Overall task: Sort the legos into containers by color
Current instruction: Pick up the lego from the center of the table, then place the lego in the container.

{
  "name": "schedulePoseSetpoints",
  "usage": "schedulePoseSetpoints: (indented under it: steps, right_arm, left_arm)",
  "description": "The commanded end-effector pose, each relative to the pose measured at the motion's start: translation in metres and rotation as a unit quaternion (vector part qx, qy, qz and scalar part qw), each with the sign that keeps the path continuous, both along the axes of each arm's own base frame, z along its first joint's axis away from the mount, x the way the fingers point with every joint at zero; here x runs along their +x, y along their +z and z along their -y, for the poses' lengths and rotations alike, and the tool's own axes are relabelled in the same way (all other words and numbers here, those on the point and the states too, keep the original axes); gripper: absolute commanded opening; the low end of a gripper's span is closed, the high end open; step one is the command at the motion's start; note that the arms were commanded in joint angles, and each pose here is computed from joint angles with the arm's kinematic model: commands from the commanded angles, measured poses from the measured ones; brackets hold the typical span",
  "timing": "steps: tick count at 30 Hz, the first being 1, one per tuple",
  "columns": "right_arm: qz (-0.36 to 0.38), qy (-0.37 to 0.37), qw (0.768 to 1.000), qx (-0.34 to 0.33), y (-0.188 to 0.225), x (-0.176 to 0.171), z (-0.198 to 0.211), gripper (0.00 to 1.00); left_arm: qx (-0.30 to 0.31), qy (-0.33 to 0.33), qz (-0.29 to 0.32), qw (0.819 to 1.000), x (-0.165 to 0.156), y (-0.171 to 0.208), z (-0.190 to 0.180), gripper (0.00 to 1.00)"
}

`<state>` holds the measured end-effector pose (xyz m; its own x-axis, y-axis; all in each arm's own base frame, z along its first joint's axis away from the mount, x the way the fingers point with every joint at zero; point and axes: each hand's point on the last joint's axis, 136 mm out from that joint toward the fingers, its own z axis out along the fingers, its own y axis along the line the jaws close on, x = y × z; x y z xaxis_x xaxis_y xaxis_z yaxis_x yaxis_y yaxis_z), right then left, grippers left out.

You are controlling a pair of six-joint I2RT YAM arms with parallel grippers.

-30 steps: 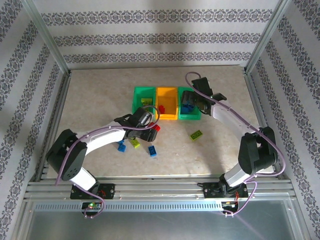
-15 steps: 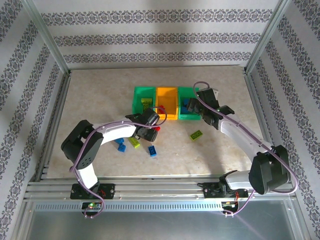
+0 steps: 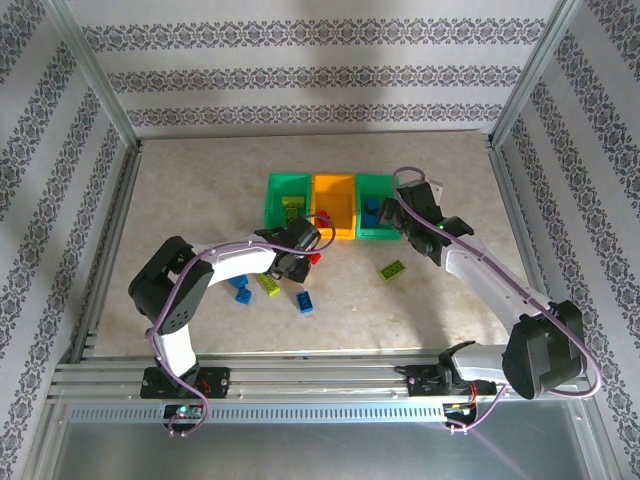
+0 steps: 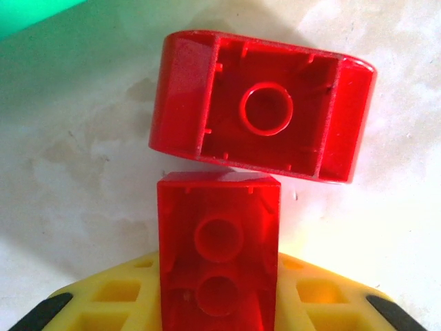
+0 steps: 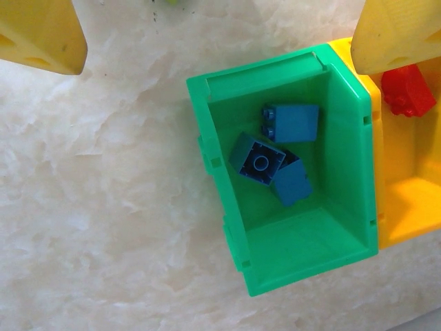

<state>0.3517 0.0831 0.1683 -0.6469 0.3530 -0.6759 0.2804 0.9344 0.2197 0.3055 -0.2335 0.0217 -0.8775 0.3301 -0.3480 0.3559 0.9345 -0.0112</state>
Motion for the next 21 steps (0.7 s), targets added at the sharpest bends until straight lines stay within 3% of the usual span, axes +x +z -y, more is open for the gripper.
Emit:
schedulePoseSetpoints:
  steps: [1,7,12,21]
  right_arm:
    - [0.014,-0.010,1.000,0.005,0.006,-0.005,0.001,0.98]
    - [0.004,0.011,1.000,-0.003,-0.009,-0.025,-0.013,0.98]
    - [0.001,0.026,1.000,-0.015,-0.021,-0.047,-0.025,0.98]
    - [-0.013,0.070,0.997,-0.039,-0.039,-0.075,-0.052,0.98]
  left_arm:
    - [-0.004,0.013,0.011,1.000,-0.006,0.022,-0.005,0.29]
    - [-0.032,0.026,0.075,0.996,0.015,0.070,0.001,0.29]
    - [-0.060,0.027,0.126,0.990,0.054,0.108,0.022,0.28]
    - [-0.030,0.042,0.141,0.989,0.140,0.113,0.050,0.24]
